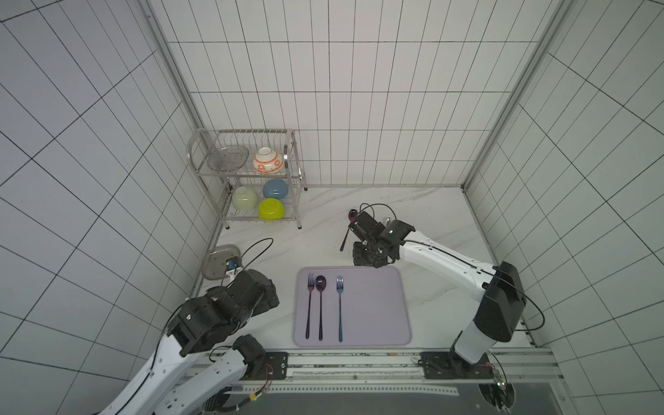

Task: Set the spoon and fork side by side
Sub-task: Pick up the spoon from the center of the board.

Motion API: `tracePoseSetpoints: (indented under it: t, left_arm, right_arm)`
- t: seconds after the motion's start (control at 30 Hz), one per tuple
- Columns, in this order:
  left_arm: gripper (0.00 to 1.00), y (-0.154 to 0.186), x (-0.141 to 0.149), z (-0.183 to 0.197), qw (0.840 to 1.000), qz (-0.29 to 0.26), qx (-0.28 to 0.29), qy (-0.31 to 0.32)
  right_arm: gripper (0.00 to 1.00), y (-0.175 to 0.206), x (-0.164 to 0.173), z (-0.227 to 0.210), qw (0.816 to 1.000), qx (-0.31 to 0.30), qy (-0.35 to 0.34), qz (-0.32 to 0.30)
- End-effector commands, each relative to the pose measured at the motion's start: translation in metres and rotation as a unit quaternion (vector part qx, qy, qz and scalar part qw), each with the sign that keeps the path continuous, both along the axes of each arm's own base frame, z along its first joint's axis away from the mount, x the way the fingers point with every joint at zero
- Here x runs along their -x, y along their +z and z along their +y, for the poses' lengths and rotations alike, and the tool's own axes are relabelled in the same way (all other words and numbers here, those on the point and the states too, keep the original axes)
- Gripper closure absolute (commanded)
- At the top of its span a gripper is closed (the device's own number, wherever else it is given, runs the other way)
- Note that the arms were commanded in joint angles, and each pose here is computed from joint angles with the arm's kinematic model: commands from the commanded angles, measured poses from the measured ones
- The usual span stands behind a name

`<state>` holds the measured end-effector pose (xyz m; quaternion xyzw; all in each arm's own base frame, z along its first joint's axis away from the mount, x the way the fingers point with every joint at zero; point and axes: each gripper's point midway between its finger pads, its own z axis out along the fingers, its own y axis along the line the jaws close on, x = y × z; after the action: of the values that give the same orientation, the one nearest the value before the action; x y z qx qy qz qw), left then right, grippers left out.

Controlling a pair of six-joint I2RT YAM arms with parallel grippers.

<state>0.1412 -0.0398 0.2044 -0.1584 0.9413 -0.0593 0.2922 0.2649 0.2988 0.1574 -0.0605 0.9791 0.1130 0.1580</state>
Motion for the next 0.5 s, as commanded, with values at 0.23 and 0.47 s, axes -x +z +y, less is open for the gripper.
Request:
tracePoseSetpoints:
  t: [0.23,0.47]
  left_arm:
    - [0.02,-0.005,-0.019,-0.052,0.996,0.027,0.053,-0.067]
    - [0.02,-0.001,-0.019,-0.055,0.995,0.022,0.058,-0.076]
  right_arm:
    - [0.54,-0.036,-0.116,-0.007,0.999,0.037,-0.016,0.008]
    - [0.53,-0.072,-0.17,0.026,0.999,0.044,-0.022,-0.004]
